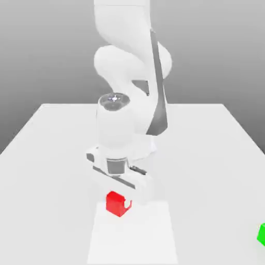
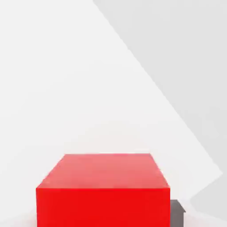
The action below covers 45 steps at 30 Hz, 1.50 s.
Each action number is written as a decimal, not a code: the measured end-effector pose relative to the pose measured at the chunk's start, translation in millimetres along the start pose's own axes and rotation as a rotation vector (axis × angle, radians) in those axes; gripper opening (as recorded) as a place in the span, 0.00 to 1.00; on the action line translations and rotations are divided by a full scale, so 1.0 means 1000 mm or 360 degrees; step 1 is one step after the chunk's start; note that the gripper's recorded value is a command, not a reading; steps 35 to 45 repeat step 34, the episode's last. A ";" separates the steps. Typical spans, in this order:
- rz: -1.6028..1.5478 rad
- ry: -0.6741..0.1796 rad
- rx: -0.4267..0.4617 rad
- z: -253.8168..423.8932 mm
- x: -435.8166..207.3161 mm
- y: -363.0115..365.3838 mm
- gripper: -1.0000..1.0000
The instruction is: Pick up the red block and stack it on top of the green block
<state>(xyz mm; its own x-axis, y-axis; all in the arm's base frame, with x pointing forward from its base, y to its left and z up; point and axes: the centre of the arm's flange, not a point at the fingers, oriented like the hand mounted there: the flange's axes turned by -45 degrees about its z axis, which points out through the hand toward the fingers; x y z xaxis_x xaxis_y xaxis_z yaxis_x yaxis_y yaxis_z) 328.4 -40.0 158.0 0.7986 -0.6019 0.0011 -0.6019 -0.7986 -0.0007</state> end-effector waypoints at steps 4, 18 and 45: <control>-0.0001 0.0000 -0.0001 -0.031 0.000 0.000 0.00; -0.1086 0.0012 -0.0085 -0.065 -0.032 -0.212 0.00; -0.1862 -0.0002 0.0002 -0.029 -0.145 -0.367 1.00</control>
